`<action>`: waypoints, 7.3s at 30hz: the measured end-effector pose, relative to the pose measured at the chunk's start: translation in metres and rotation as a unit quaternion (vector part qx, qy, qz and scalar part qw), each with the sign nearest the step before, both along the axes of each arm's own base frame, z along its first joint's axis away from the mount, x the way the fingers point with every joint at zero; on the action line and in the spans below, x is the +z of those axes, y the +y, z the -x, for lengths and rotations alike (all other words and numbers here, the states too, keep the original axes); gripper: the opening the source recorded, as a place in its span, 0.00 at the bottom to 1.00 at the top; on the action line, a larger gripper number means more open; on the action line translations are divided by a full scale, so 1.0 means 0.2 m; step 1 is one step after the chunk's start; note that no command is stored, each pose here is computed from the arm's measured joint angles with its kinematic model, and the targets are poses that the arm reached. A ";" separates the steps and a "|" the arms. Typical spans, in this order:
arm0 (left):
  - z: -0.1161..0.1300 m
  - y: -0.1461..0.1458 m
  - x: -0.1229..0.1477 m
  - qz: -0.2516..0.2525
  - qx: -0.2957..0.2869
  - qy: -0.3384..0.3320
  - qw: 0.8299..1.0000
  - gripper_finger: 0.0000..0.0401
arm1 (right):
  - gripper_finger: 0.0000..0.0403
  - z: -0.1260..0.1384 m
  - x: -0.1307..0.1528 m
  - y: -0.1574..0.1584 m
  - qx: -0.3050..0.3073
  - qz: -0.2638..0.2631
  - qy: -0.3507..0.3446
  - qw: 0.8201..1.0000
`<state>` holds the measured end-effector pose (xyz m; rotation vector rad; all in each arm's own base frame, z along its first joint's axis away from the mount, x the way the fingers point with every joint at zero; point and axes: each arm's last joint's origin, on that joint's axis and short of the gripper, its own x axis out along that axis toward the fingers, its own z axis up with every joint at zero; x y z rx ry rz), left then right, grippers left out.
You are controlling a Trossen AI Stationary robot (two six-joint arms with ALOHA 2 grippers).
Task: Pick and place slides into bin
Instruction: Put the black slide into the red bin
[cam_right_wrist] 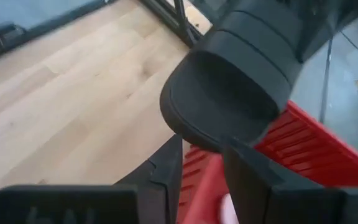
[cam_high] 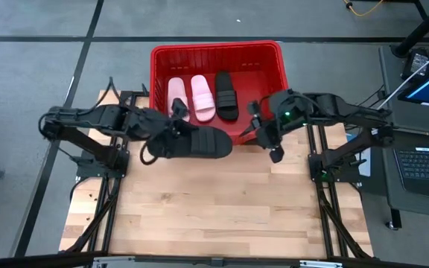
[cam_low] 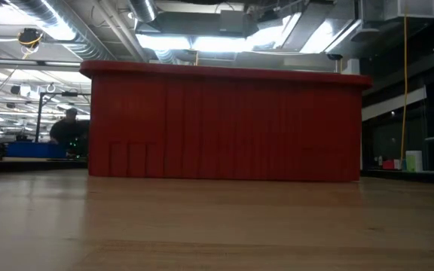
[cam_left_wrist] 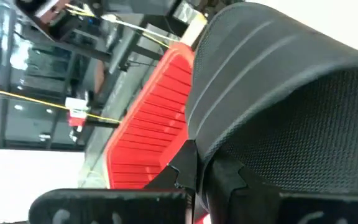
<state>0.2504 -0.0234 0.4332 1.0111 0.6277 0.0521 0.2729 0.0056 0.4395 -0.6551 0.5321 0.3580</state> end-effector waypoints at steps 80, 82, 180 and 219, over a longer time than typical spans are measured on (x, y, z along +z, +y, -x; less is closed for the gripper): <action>0.07 0.31 0.02 0.063 -0.101 -0.042 0.992 0.12 | 0.07 -0.36 -0.09 0.10 -0.017 0.130 0.074 0.989; 0.07 0.31 0.02 0.061 -0.097 -0.041 0.993 0.13 | 0.07 -0.35 -0.09 0.09 -0.024 0.121 0.074 0.990; 0.46 0.52 -0.21 0.191 0.078 -0.159 0.966 0.00 | 0.05 -0.14 -0.92 -0.96 -0.434 0.077 0.349 0.827; 0.45 0.52 -0.20 0.208 0.065 -0.173 0.960 0.00 | 0.05 -0.11 -0.95 -1.03 -0.386 -0.031 0.336 0.859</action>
